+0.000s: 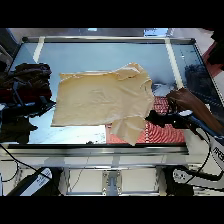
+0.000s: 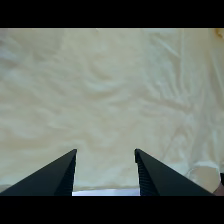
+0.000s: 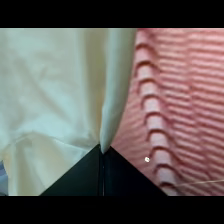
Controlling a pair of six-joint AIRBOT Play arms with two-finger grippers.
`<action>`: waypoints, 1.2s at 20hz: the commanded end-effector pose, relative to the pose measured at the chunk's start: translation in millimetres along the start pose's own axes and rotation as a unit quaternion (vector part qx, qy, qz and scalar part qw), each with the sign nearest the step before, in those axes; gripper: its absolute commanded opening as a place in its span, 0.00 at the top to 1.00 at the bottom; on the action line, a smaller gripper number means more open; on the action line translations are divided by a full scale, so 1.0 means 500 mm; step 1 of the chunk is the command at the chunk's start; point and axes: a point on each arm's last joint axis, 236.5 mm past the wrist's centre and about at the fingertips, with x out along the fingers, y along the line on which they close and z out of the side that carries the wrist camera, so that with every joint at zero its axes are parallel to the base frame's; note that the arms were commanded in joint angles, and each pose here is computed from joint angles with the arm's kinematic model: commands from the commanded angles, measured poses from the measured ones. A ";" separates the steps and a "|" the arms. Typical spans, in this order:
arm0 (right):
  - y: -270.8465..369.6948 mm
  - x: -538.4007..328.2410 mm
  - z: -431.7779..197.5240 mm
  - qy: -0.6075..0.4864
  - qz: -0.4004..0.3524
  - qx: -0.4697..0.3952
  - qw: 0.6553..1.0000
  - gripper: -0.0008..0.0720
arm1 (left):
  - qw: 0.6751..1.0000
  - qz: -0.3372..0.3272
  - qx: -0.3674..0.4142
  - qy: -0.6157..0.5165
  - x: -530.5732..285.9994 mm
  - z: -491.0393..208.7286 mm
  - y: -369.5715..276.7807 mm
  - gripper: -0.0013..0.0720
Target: Fold the shirts.
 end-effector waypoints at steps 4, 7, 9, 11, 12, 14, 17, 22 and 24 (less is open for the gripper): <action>0.037 -0.007 -0.019 0.019 0.033 0.007 0.999 0.95 | 0.997 0.063 -0.023 -0.033 -0.003 0.027 0.063 0.44; 0.044 -0.013 -0.016 0.014 0.036 0.000 0.999 0.95 | 0.985 0.128 -0.115 0.003 0.008 -0.043 0.142 0.44; 0.045 -0.013 -0.017 0.015 0.036 0.000 0.999 0.95 | 0.978 0.143 -0.147 0.024 0.020 -0.088 0.168 0.44; 0.049 -0.013 -0.016 0.015 0.040 0.003 0.999 0.95 | 0.973 0.153 -0.166 0.039 0.026 -0.119 0.185 0.44; 0.050 -0.014 -0.017 0.016 0.042 0.004 0.999 0.95 | 0.970 0.164 -0.175 0.046 0.024 -0.133 0.195 0.44; 0.051 -0.014 -0.018 0.016 0.043 0.003 0.999 0.95 | 0.960 0.197 -0.188 0.059 0.010 -0.153 0.225 0.44; 0.052 -0.014 -0.018 0.016 0.044 0.002 0.999 0.95 | 0.956 0.199 -0.210 0.042 -0.001 -0.143 0.245 0.44; 0.063 -0.015 -0.012 0.010 0.056 0.011 0.998 0.95 | 0.955 0.163 -0.245 0.040 0.039 -0.142 0.236 0.44; 0.070 -0.016 -0.015 0.014 0.063 0.008 0.998 0.95 | 0.955 0.144 -0.258 0.030 0.059 -0.128 0.233 0.44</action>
